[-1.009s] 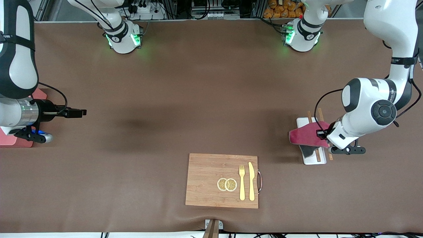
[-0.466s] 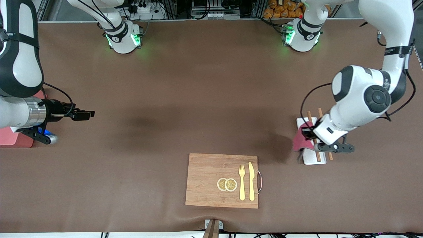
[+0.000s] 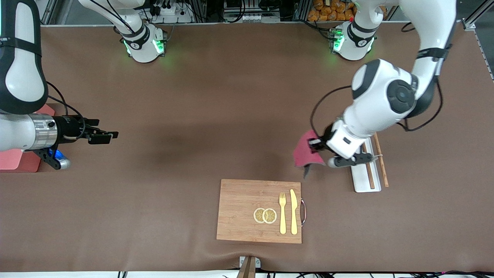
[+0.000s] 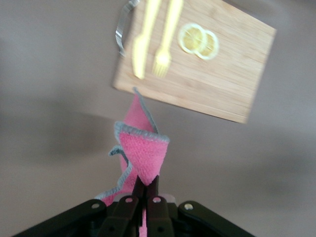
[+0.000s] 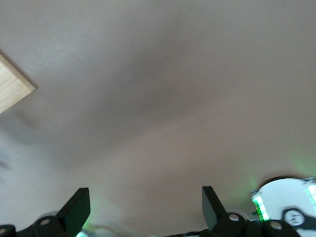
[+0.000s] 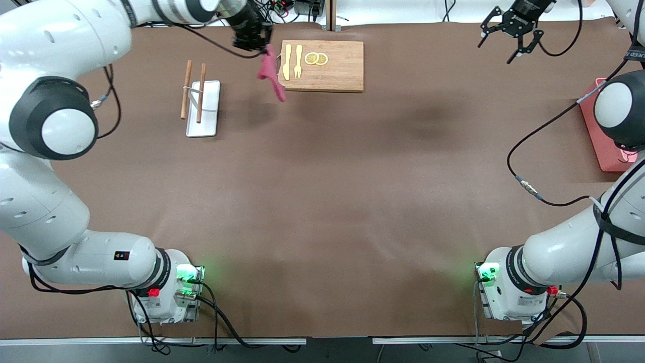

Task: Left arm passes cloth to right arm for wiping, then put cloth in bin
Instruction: 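Lift the pink cloth off the tray and carry it toward the right gripper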

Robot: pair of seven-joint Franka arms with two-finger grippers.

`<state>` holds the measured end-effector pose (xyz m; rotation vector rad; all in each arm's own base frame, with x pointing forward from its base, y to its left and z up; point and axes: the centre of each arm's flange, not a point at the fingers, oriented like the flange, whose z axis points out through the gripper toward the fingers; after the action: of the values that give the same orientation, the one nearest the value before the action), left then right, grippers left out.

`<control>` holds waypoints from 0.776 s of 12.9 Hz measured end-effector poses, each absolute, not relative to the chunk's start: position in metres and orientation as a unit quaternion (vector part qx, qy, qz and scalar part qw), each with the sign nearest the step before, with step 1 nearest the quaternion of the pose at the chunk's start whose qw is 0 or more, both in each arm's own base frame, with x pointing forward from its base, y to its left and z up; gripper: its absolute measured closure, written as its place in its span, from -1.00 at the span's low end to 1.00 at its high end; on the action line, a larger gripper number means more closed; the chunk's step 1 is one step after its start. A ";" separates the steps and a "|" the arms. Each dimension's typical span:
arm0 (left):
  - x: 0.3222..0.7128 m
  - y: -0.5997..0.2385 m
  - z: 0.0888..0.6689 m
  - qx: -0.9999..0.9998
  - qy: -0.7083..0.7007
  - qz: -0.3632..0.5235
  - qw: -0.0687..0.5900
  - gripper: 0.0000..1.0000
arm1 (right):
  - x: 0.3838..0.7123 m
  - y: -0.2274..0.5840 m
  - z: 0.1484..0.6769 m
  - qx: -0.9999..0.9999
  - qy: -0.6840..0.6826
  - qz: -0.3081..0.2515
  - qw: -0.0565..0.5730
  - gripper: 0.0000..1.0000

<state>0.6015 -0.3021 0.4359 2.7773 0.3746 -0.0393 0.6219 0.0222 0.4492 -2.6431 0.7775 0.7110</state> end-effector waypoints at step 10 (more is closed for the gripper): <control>0.534 -0.535 0.436 0.852 0.389 -0.025 0.349 0.93 | 0.655 0.188 0.400 -0.875 0.373 0.259 0.166 -1.00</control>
<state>0.5340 -0.5349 0.4357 2.2088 1.0084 -0.0660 0.6552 0.1879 0.3999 -2.4914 1.0631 0.7364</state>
